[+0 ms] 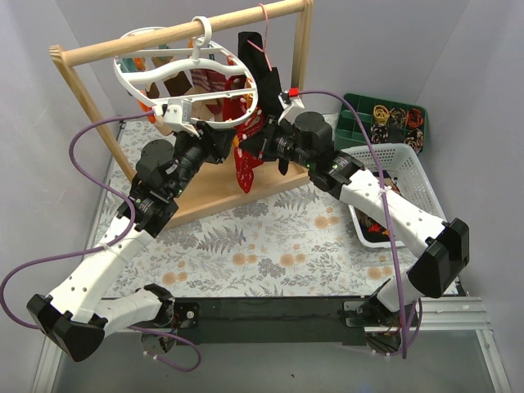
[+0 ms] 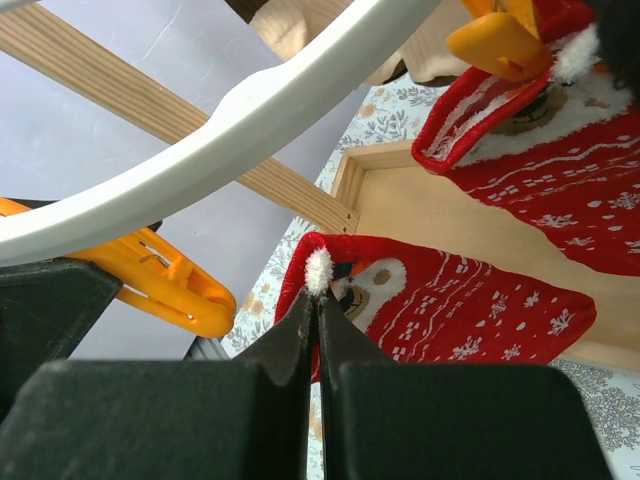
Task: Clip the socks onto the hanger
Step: Clamp the sock onto the hanger.
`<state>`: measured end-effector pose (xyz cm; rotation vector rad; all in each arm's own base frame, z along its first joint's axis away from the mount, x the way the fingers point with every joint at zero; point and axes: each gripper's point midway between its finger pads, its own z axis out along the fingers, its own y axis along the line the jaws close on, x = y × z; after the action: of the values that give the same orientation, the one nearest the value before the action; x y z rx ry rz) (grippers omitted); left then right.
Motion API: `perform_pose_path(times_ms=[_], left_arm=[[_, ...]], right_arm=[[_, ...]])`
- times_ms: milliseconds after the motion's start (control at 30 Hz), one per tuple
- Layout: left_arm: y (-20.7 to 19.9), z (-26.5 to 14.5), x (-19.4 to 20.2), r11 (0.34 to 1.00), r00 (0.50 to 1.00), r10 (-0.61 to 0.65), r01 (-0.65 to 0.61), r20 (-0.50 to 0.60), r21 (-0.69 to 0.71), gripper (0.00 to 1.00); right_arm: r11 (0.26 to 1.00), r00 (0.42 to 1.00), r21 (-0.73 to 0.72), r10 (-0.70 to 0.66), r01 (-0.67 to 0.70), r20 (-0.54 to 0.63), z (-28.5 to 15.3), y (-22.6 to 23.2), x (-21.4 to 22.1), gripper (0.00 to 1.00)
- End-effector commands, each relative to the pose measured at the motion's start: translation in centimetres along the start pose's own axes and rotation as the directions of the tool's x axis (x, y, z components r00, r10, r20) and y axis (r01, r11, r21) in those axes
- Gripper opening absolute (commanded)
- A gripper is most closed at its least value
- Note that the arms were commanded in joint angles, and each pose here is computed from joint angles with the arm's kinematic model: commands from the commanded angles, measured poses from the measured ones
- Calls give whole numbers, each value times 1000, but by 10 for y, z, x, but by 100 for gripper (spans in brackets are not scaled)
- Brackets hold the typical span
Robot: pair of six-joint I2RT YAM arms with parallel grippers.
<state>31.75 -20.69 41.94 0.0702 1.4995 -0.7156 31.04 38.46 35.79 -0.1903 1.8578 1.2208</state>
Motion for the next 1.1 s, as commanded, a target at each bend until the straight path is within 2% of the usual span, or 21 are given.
perform_pose_path(times_ms=[0,500,1067], left_arm=[[25,-4,18,992,995,85,-90,-60,-89,0],[31,-5,16,984,991,123,-129,-55,-120,0],[31,-4,15,983,992,115,-120,-45,-137,0]], right_arm=[[996,997,-93,-8,15,83,-13,37,-29,1],[994,994,-104,-17,29,111,-23,45,-37,1],[991,996,-132,-12,23,84,-22,53,-29,1]])
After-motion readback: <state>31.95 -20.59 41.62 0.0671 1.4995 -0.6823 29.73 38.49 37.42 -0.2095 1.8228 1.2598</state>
